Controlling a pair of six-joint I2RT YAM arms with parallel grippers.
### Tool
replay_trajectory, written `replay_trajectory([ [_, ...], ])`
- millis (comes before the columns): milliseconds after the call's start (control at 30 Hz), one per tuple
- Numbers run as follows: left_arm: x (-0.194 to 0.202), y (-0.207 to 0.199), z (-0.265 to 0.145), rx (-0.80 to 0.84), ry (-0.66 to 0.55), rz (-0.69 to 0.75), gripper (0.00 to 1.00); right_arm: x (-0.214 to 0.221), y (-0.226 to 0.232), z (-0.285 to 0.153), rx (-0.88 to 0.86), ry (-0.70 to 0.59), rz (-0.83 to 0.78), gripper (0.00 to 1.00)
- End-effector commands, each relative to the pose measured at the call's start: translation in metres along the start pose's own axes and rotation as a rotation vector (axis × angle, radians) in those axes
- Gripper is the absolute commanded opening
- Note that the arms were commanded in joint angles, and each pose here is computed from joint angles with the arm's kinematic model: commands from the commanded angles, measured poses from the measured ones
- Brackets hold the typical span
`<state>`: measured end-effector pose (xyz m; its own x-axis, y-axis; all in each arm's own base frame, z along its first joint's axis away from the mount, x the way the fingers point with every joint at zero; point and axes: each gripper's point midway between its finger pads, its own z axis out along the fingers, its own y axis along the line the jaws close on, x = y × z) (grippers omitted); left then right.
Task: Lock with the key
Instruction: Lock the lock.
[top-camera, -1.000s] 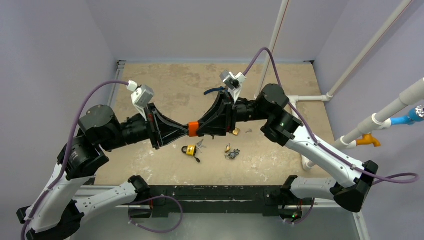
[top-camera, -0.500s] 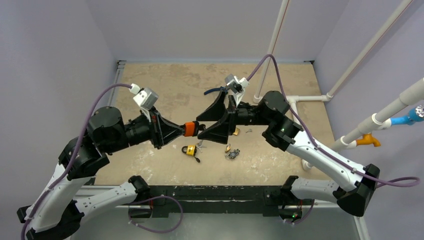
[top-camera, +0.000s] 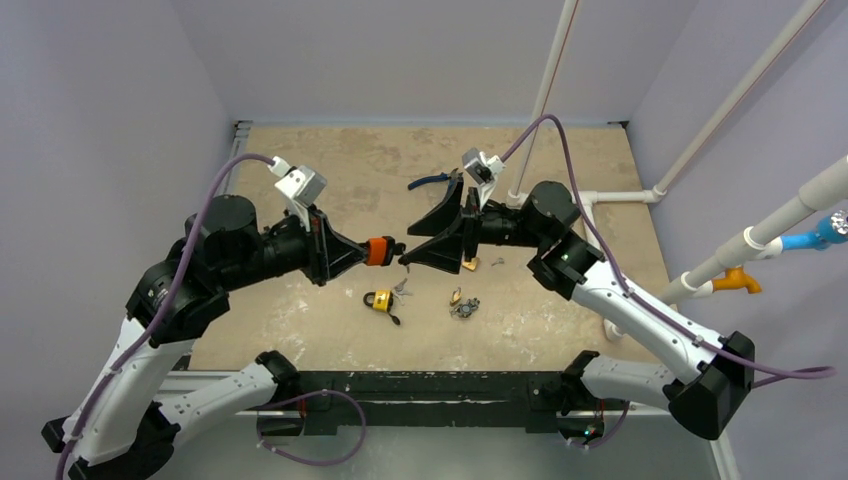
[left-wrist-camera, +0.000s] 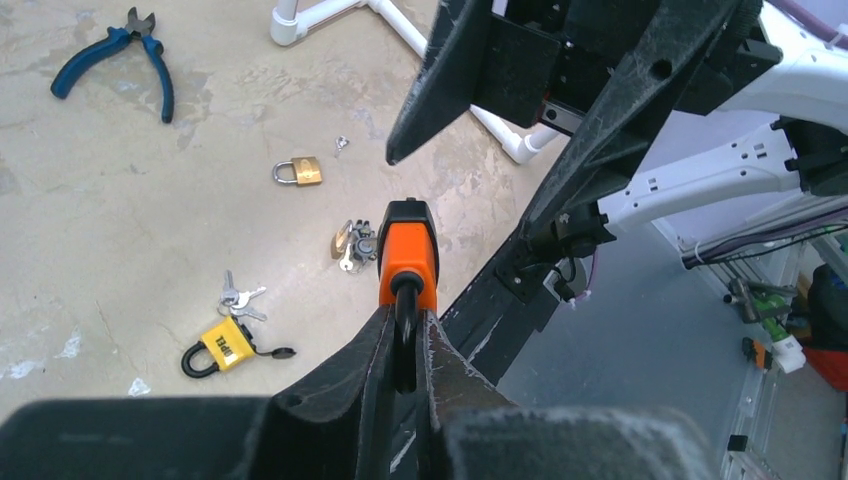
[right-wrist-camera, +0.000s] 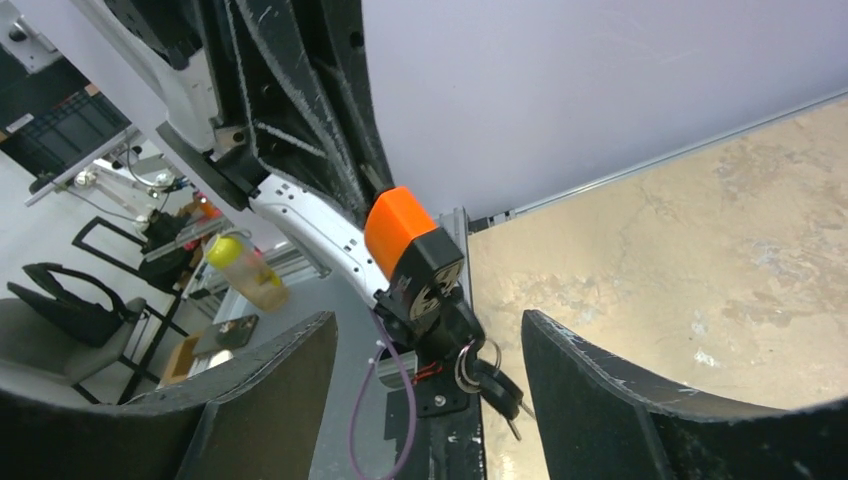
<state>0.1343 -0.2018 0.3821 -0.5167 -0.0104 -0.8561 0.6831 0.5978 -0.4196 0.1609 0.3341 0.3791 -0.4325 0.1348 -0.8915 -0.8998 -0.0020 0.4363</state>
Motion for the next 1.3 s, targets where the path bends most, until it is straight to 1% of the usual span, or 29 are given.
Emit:
replay_trajectory([
  [0, -0.032, -0.017, -0.004, 0.12, -0.1, -0.007, 0.0, -0.001, 0.004, 0.002, -0.045, 0.007, -0.075, 0.66],
  [67, -0.032, -0.016, -0.002, 0.131, -0.098, -0.022, 0.0, 0.0, 0.002, 0.003, -0.046, 0.016, -0.077, 0.64],
  [300, -0.035, -0.018, 0.002, 0.148, -0.085, -0.027, 0.0, 0.006, -0.008, 0.008, -0.031, 0.025, -0.073, 0.62],
  [333, -0.035, -0.017, 0.003, 0.147, -0.084, -0.027, 0.0, 0.006, -0.009, 0.008, -0.031, 0.025, -0.072, 0.6],
  [433, -0.034, -0.016, 0.003, 0.146, -0.079, -0.031, 0.0, 0.007, -0.011, 0.01, -0.031, 0.026, -0.061, 0.52],
  [633, -0.035, -0.015, 0.0, 0.138, -0.087, -0.027, 0.0, 0.01, -0.008, 0.009, -0.049, 0.035, -0.051, 0.27],
  [767, -0.034, -0.015, -0.001, 0.138, -0.086, -0.028, 0.0, 0.012, -0.003, 0.009, -0.078, 0.044, -0.045, 0.21],
  [800, -0.035, -0.014, -0.001, 0.137, -0.087, -0.027, 0.0, 0.012, -0.004, 0.009, -0.077, 0.044, -0.044, 0.18],
  [900, -0.035, -0.015, -0.001, 0.137, -0.088, -0.027, 0.0, 0.011, -0.005, 0.009, -0.068, 0.044, -0.041, 0.0],
  [1267, -0.039, -0.012, -0.008, 0.116, -0.118, 0.0, 0.0, 0.019, -0.01, 0.003, -0.027, 0.055, -0.061, 0.0],
])
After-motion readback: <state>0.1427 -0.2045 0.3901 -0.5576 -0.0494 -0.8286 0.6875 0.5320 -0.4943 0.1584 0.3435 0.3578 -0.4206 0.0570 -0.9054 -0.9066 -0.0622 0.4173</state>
